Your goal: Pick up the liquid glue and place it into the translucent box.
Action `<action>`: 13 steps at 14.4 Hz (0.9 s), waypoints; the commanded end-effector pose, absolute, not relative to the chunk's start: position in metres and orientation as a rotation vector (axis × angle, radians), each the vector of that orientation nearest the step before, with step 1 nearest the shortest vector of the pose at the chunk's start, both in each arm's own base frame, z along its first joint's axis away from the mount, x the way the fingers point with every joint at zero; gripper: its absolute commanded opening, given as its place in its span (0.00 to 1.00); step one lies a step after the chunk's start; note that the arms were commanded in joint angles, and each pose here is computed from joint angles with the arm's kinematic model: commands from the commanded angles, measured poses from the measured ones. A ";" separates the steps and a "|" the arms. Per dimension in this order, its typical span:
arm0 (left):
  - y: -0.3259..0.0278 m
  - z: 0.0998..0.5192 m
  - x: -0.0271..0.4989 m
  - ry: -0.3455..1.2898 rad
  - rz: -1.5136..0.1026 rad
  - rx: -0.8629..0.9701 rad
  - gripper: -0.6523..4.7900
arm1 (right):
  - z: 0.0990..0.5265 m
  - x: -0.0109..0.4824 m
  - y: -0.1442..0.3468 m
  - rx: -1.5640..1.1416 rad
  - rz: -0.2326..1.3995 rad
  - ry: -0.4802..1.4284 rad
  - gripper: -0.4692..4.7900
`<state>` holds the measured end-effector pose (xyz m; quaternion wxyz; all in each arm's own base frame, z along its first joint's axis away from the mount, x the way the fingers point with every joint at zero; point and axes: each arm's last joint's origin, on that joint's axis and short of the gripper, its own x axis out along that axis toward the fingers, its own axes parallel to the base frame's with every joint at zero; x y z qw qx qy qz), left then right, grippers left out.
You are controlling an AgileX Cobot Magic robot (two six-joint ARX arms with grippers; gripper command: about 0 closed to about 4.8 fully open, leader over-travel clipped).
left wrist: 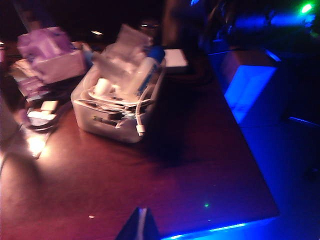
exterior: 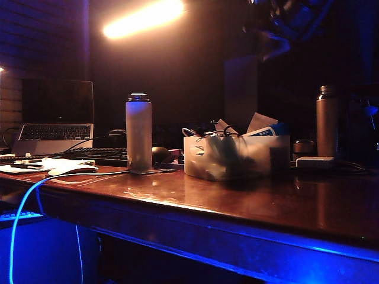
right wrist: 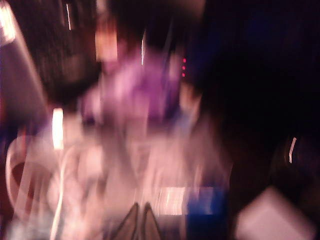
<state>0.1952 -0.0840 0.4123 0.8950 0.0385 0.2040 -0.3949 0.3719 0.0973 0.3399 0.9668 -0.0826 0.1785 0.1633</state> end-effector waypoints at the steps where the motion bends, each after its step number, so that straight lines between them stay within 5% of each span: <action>1: -0.085 0.416 0.194 0.397 -0.862 0.077 0.11 | 0.340 0.351 0.092 -0.181 0.330 0.520 0.08; 8: -0.084 0.414 0.192 0.419 -0.865 0.073 0.11 | 0.387 0.230 0.062 -0.156 0.326 0.335 0.08; 13: -0.084 0.414 0.192 0.418 -0.864 0.073 0.11 | 0.327 0.168 0.046 -0.028 0.326 0.158 0.08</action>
